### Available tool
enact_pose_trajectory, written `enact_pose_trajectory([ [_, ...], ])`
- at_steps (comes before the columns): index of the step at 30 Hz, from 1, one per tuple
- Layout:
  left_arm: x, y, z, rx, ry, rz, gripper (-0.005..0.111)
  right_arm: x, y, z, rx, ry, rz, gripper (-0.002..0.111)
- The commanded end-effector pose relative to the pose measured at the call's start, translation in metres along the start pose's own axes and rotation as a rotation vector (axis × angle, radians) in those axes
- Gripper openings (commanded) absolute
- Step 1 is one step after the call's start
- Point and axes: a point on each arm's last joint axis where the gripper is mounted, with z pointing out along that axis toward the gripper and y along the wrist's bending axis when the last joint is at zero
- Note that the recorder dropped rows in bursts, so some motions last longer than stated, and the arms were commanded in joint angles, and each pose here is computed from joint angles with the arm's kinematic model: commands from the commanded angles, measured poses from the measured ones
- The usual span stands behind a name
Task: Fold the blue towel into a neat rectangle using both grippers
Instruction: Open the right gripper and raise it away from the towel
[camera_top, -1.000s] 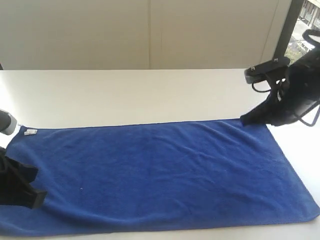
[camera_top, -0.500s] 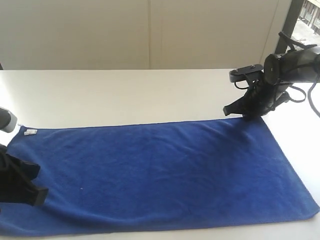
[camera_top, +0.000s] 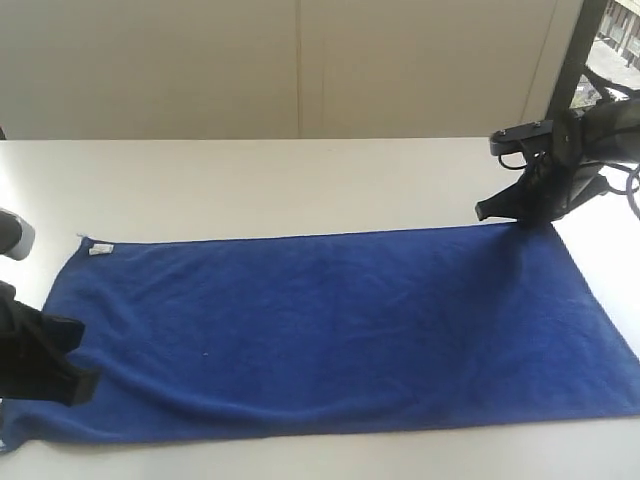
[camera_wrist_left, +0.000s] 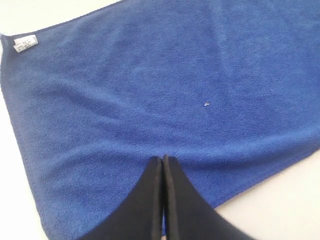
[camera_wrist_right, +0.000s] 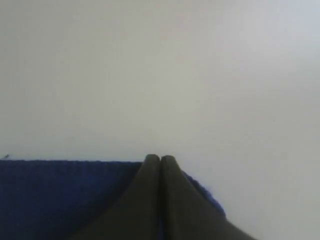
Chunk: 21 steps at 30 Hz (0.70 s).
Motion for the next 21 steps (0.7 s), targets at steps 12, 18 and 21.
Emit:
enact_pose_trajectory([
  [12, 0.016, 0.010, -0.012, -0.123, 0.316, -0.003, 0.000, -0.029, -0.010, -0.124, -0.097, -0.101, -0.061, 0.000],
  [18, 0.019, 0.014, -0.024, -0.182, 0.443, -0.029, 0.000, -0.029, 0.051, -0.163, -0.373, -0.184, -0.121, 0.000],
  [21, 0.019, 0.010, -0.016, -0.139, 0.390, -0.051, 0.000, -0.019, 0.112, -0.158, -0.458, -0.138, -0.258, 0.000],
])
